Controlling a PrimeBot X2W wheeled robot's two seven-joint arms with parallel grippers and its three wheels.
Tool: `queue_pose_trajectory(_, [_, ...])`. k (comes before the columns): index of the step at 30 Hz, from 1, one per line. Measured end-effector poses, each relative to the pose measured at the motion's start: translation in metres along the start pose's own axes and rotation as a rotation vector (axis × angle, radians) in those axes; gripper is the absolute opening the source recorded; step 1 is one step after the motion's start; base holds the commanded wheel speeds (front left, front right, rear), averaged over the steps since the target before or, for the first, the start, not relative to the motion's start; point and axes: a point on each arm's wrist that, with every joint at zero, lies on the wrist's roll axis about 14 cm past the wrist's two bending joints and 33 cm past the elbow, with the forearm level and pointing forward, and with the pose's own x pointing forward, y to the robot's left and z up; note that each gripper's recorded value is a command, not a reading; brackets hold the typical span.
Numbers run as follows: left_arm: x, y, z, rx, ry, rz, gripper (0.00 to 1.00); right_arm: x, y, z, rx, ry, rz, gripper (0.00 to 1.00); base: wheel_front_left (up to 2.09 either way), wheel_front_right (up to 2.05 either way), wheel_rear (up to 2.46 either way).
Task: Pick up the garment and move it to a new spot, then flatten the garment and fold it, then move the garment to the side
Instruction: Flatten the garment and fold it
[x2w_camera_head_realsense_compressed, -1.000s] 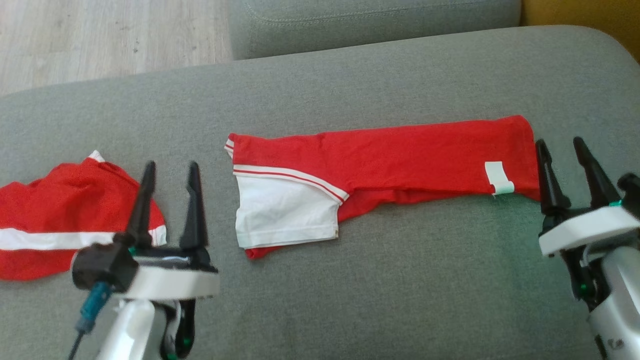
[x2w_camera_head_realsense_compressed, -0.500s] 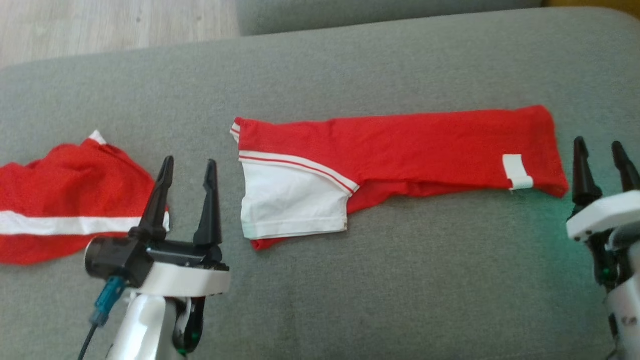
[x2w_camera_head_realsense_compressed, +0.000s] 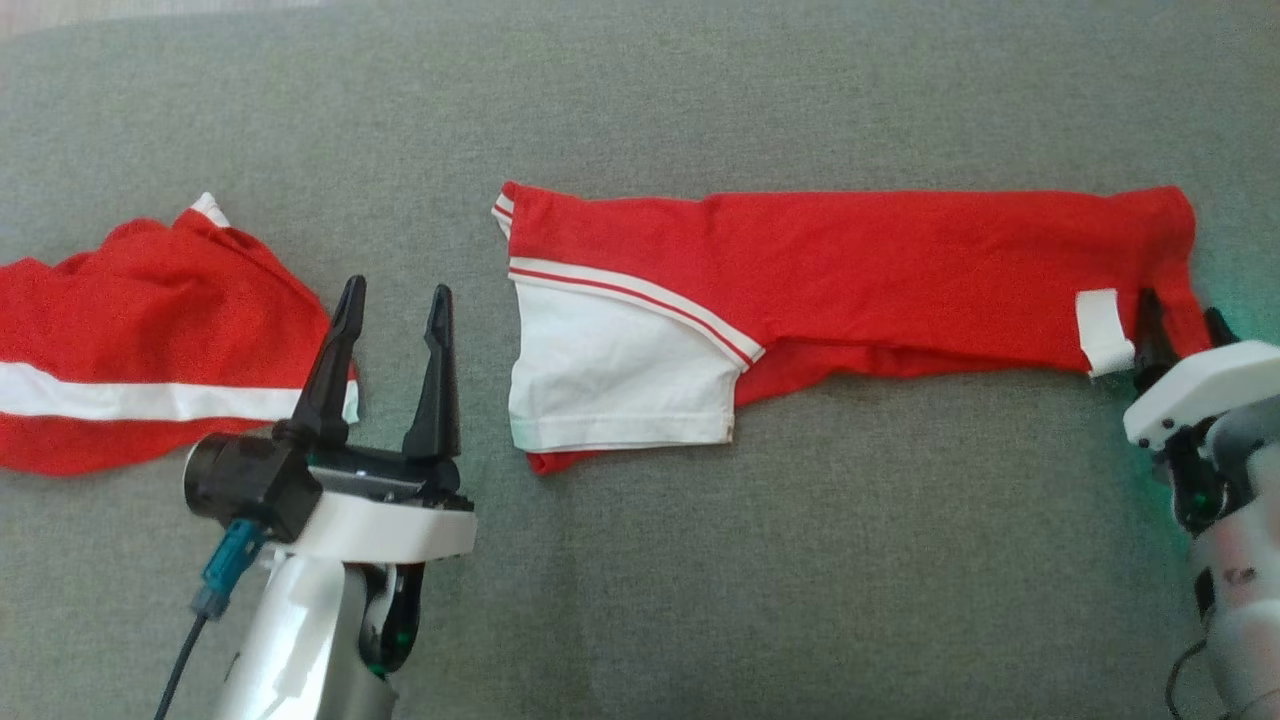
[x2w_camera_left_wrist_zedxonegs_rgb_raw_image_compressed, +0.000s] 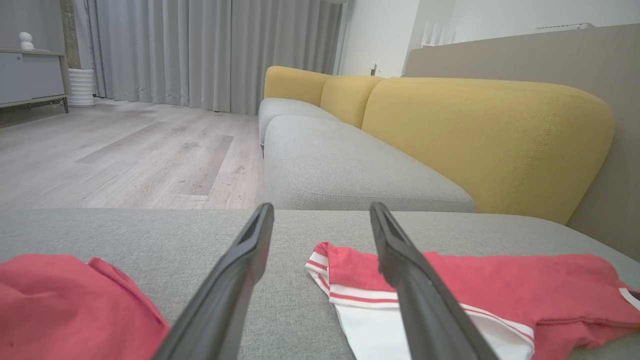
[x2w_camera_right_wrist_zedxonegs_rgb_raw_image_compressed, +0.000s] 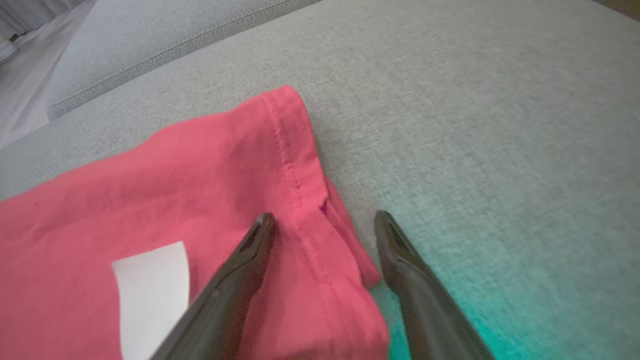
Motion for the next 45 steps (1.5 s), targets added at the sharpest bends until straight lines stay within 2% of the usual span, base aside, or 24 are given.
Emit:
queue_pose_trajectory(4, [0.003,0.001,-0.003,-0.002,0.005,0.0,1.0,0.006,0.005,0.001,0.022,0.012,0.006,1.0,0.0,0.0,0.0])
queue_pose_trajectory(5, [0.004,0.001,-0.004,-0.003,0.007,-0.002,1.0,0.006,0.005,0.001,0.034,0.017,0.007,0.87,0.0,0.0,0.0])
queue_pose_trajectory(6, [0.004,0.0,-0.005,-0.004,0.009,-0.003,1.0,0.007,0.004,0.0,0.044,0.023,0.006,0.17,0.0,0.0,0.0])
queue_pose_trajectory(7, [0.005,-0.001,-0.006,-0.005,0.011,-0.006,1.0,0.006,0.004,0.0,0.052,0.027,0.007,0.0,0.0,0.0,0.0])
queue_pose_trajectory(15, [0.014,-0.011,0.003,-0.004,-0.014,-0.045,1.0,-0.002,-0.008,0.009,0.065,-0.011,-0.013,0.0,0.0,0.0,0.0])
queue_pose_trajectory(18, [0.013,-0.015,0.006,-0.002,-0.02,-0.054,1.0,-0.009,-0.036,0.02,0.079,-0.056,-0.078,0.0,0.0,0.0,0.0])
queue_pose_trajectory(22, [0.009,-0.02,0.012,0.005,-0.032,-0.069,1.0,-0.031,-0.101,0.039,0.06,-0.128,-0.231,0.0,0.0,0.0,0.0])
queue_pose_trajectory(24, [0.007,-0.022,0.014,0.008,-0.035,-0.074,1.0,-0.033,-0.105,0.046,0.064,-0.155,-0.245,0.0,0.0,0.0,0.0])
queue_pose_trajectory(30, [-0.004,-0.023,0.017,0.006,-0.036,-0.067,1.0,-0.031,-0.076,0.082,0.062,-0.252,-0.185,0.0,0.0,0.0,0.0])
queue_pose_trajectory(33, [-0.012,-0.024,0.017,0.004,-0.033,-0.065,1.0,-0.033,-0.058,0.087,0.05,-0.271,-0.142,0.0,0.0,0.0,0.0])
queue_pose_trajectory(45, [-0.033,-0.035,0.033,0.013,-0.07,-0.076,1.0,-0.056,0.064,0.125,-0.014,-0.391,0.152,0.0,0.0,0.0,0.0])
